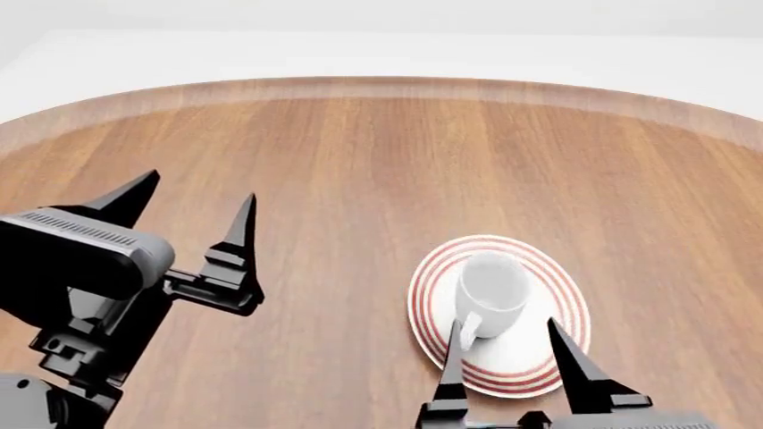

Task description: Pick up the white mug and put it on the plate, and put the chocolate pudding to the right of the plate.

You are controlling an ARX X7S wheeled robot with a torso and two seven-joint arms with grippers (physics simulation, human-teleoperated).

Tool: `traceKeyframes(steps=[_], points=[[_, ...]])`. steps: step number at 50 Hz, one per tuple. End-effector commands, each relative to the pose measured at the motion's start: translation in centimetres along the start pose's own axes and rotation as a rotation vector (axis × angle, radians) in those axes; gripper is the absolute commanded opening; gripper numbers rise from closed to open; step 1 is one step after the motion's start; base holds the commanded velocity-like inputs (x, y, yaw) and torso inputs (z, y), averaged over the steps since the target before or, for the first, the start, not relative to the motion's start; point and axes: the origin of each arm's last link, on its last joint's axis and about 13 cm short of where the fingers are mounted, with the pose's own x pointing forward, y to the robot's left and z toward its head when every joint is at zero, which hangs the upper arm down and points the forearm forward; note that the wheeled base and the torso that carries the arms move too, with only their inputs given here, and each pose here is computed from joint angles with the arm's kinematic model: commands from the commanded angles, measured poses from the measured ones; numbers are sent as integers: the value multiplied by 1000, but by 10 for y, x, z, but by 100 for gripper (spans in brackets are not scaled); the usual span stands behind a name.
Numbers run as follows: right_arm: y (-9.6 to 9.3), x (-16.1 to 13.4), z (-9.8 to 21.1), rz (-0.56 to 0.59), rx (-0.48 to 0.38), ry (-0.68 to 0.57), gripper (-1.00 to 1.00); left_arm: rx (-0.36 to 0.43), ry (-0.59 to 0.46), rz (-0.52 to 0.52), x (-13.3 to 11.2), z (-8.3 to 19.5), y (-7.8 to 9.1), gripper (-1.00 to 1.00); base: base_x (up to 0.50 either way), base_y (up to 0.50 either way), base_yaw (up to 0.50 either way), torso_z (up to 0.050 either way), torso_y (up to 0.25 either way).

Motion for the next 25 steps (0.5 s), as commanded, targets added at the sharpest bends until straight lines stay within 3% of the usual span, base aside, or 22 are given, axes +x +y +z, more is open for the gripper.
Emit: traceKeyframes(steps=[1,25], points=[[-1,-1,10,-119,-63,141,100,-15,-12,-31,2,-1,-3,100,0,0,0,0,0],[3,-4,25,-48,-38,213,100,-32,-3,-35,2,-2,-3,100,0,0,0,0,0]])
